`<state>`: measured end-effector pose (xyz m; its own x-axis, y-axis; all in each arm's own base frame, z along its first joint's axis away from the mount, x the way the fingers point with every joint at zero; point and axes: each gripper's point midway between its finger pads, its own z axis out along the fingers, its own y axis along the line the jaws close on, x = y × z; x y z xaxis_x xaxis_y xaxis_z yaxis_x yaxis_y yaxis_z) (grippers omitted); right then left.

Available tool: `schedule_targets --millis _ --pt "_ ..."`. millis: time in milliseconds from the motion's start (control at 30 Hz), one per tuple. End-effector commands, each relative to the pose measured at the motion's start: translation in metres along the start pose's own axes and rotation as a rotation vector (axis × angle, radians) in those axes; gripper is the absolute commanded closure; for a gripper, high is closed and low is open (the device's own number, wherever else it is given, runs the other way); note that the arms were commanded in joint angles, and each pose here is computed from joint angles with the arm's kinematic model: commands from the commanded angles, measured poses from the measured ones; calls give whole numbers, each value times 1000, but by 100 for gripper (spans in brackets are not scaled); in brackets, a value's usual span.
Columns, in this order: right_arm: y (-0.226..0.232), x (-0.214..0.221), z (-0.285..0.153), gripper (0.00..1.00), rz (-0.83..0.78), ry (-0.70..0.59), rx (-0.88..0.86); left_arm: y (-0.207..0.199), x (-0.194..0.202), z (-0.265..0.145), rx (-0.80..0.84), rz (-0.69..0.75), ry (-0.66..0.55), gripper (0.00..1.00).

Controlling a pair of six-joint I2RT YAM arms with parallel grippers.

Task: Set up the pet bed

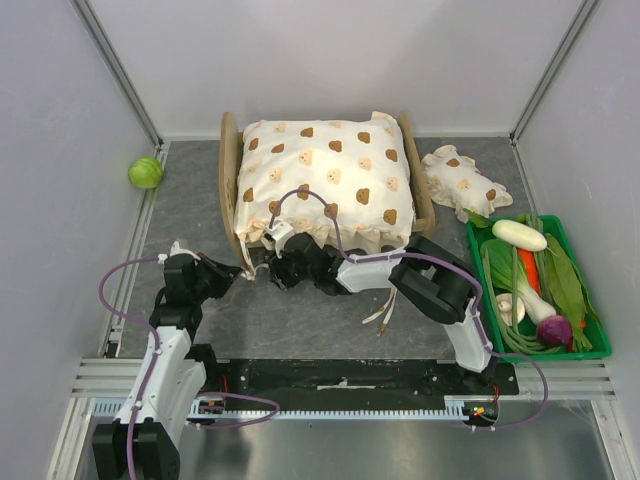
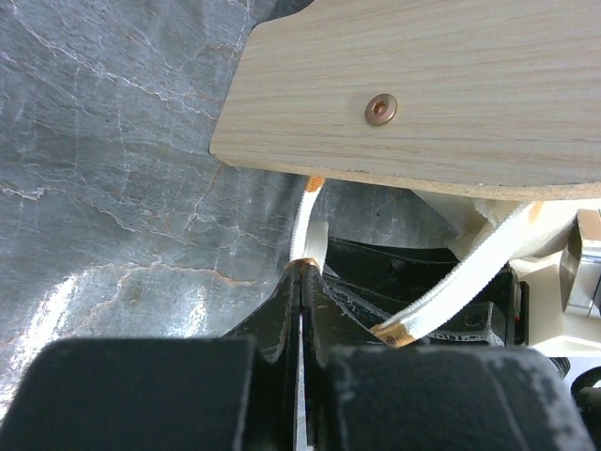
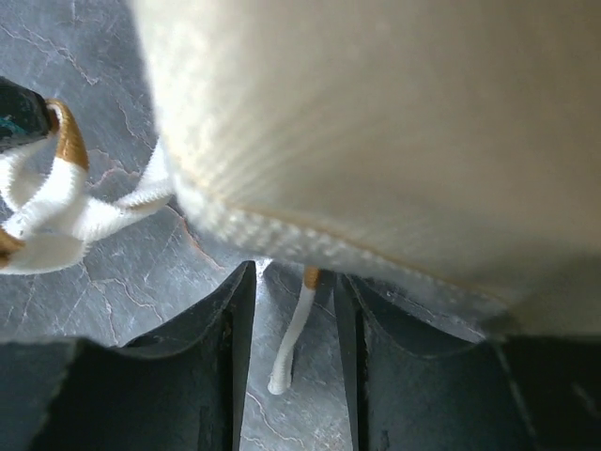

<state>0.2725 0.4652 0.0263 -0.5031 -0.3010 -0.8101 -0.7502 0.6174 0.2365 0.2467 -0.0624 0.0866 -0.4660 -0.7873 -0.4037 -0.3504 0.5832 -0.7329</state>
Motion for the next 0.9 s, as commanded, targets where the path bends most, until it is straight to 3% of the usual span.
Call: schedule_targets --millis 0,67,167,233,433,600,867 --pt "3 1 7 59 -8 -9 2 -17 -13 -4 40 26 -30 98" --pt "1 7 9 69 -8 4 6 -18 -13 -3 48 28 -32 98" --pt "1 9 5 93 -11 9 7 -19 -14 -4 49 34 -31 98" --pt "3 1 -2 100 -11 -9 2 -20 -15 -5 46 43 -35 98" --pt "0 -42 -34 100 -34 -92 67 -13 -34 -16 -63 145 -89 98" --pt "-12 -62 -53 100 -31 -128 126 -11 -75 -41 -210 289 -218 98" --pt "-16 -67 -59 100 -15 -129 150 -11 -102 -71 -314 301 -334 98"
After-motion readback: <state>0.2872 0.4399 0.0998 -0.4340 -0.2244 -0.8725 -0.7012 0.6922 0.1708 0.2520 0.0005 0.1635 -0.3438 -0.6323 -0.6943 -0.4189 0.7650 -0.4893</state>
